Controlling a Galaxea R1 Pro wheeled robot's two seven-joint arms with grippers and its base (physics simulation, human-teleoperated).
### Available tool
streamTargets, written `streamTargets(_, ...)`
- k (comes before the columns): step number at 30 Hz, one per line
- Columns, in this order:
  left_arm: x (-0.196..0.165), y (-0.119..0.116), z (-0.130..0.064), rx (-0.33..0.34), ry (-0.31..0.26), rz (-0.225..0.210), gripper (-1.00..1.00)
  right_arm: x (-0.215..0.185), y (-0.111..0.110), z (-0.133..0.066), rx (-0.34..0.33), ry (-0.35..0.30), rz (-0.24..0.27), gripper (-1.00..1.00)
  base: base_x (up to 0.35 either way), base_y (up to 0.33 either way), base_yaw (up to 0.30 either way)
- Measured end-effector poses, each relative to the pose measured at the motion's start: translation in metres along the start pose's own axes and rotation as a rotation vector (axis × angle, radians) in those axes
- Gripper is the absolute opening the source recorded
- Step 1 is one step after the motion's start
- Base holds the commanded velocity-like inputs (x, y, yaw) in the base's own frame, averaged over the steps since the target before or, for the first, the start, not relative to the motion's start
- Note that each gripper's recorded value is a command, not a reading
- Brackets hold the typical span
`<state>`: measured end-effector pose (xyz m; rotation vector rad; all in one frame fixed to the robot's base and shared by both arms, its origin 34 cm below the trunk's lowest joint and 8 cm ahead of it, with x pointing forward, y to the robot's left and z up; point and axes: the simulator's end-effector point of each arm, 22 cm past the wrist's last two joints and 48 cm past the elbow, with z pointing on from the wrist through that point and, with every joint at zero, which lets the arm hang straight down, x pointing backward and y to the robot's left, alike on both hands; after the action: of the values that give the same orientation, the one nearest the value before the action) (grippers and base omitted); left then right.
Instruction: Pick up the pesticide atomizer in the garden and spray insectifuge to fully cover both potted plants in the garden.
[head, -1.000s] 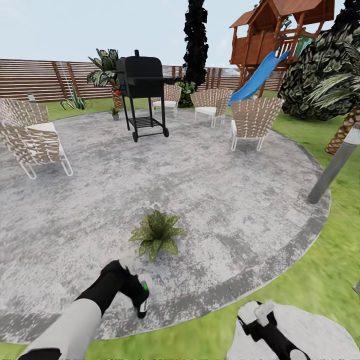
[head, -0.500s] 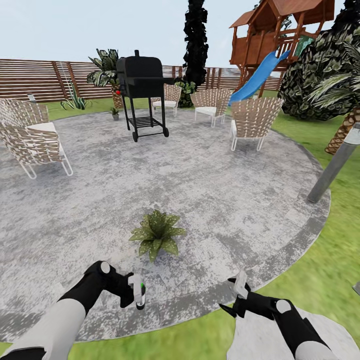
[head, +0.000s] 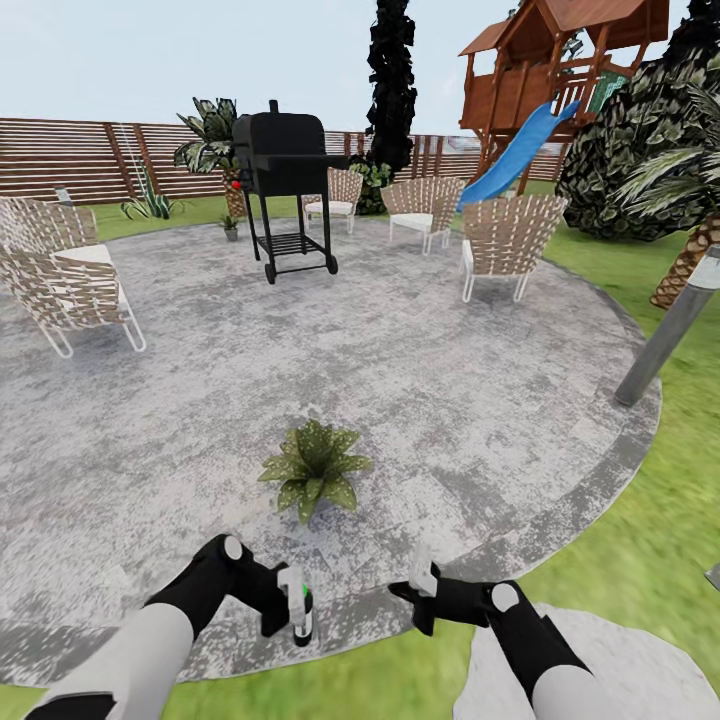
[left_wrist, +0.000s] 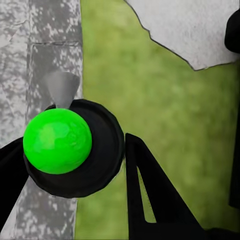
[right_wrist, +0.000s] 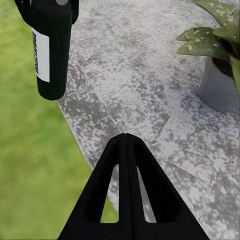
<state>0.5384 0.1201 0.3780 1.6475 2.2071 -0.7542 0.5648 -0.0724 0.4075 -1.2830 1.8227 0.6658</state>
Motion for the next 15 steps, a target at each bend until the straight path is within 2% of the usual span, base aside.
streamTargets(10,-0.007,-0.002,0.004,-0.001,-0.01,0.007,-1.0,-0.019,0.01,0.015,-0.014,-0.036,0.004,-1.0,0.0,0.0,0.0)
streamTargets(15,-0.008,0.011,0.004,-0.059,-0.012,0.007,-1.0,-0.028,0.018,0.021,-0.043,-0.051,0.005,-1.0,0.0,0.0,0.0)
